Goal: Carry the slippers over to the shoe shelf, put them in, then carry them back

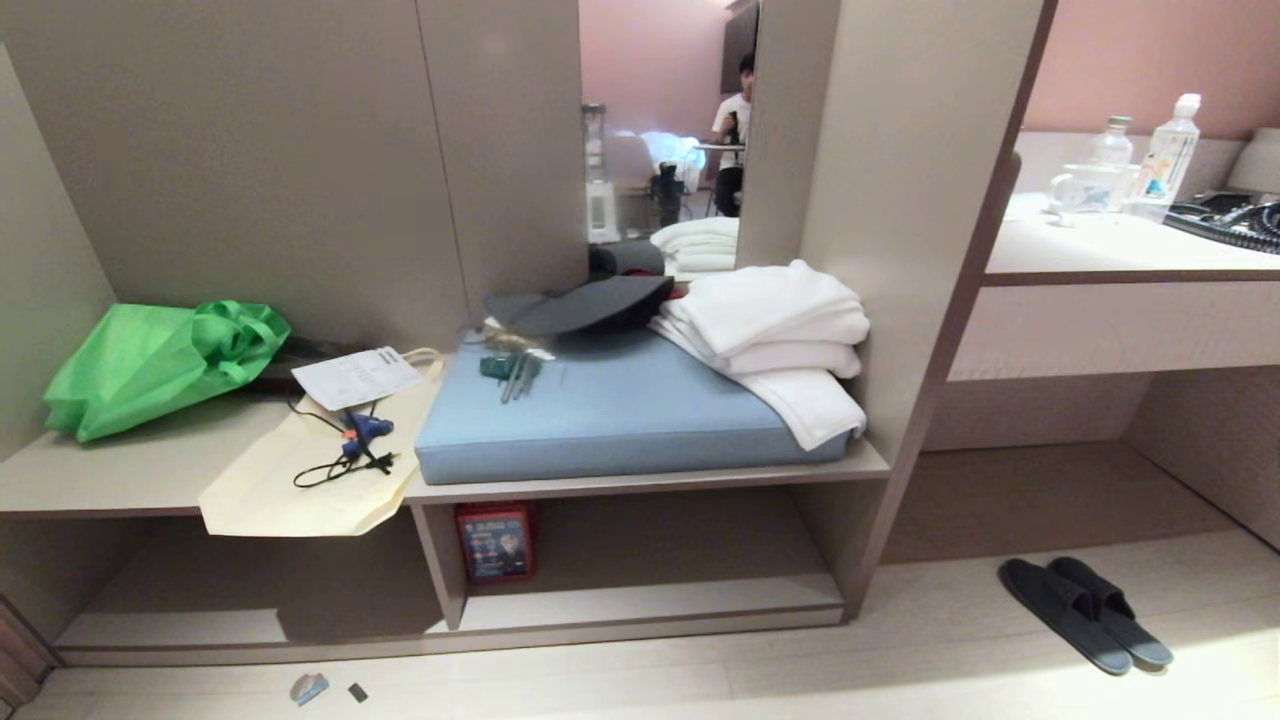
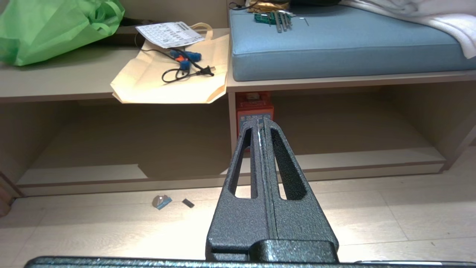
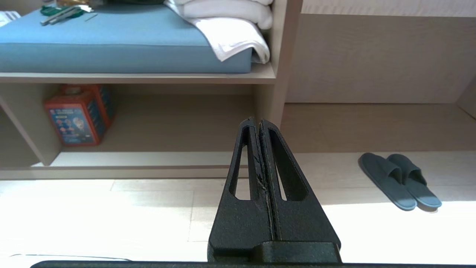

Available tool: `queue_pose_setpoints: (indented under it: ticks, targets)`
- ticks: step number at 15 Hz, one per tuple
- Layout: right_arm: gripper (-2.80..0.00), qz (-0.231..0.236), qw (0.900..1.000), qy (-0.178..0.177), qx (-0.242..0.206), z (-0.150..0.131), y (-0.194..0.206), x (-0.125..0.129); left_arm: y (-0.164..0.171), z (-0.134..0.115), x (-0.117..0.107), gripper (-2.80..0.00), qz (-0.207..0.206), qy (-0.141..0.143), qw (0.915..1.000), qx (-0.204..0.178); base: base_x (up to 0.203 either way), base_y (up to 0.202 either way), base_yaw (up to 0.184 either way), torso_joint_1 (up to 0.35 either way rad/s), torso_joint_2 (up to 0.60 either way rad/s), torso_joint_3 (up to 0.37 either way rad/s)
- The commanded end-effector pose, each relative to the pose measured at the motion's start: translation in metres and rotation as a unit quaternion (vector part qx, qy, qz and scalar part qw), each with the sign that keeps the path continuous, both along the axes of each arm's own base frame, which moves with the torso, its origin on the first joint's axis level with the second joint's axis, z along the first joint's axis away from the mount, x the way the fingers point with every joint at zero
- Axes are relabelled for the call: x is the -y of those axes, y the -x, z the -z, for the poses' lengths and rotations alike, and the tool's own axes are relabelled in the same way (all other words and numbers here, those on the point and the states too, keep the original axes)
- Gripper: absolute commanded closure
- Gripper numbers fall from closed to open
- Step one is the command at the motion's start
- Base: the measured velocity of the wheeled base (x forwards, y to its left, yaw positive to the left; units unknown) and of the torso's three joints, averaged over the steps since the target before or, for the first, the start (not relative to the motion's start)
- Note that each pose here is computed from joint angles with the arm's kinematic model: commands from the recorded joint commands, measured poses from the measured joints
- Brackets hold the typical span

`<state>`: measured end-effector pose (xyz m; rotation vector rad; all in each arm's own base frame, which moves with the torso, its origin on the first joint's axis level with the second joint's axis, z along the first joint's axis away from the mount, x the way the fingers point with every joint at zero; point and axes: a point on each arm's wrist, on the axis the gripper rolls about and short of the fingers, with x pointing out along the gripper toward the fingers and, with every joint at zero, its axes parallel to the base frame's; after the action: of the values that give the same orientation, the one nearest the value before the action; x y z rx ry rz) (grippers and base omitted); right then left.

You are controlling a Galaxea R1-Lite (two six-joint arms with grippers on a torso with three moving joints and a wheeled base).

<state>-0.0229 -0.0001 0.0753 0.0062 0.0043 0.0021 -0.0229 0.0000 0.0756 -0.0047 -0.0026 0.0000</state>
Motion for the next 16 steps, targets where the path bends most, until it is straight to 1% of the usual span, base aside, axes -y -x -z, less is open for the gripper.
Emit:
queue_pose_setpoints:
  ticks: [1, 6, 16]
  targets:
    - [0.00, 0.000, 1.000, 0.001, -0.001, 0.0000, -0.0001, 0.0000, 0.0000, 0.0000, 0.0000, 0.00, 0.000, -0.001, 1.0000, 0.000, 0.000, 0.000, 0.000, 0.000, 0.00, 0.000]
    - [0.00, 0.000, 1.000, 0.001, -0.001, 0.0000, -0.0001, 0.0000, 0.0000, 0.0000, 0.0000, 0.00, 0.000, 0.000, 1.0000, 0.000, 0.000, 0.000, 0.000, 0.000, 0.00, 0.000]
    - [0.00, 0.000, 1.000, 0.001, -0.001, 0.0000, -0.0001, 0.0000, 0.0000, 0.0000, 0.0000, 0.00, 0.000, 0.000, 1.0000, 0.000, -0.191, 0.000, 0.001, 0.002, 0.00, 0.002]
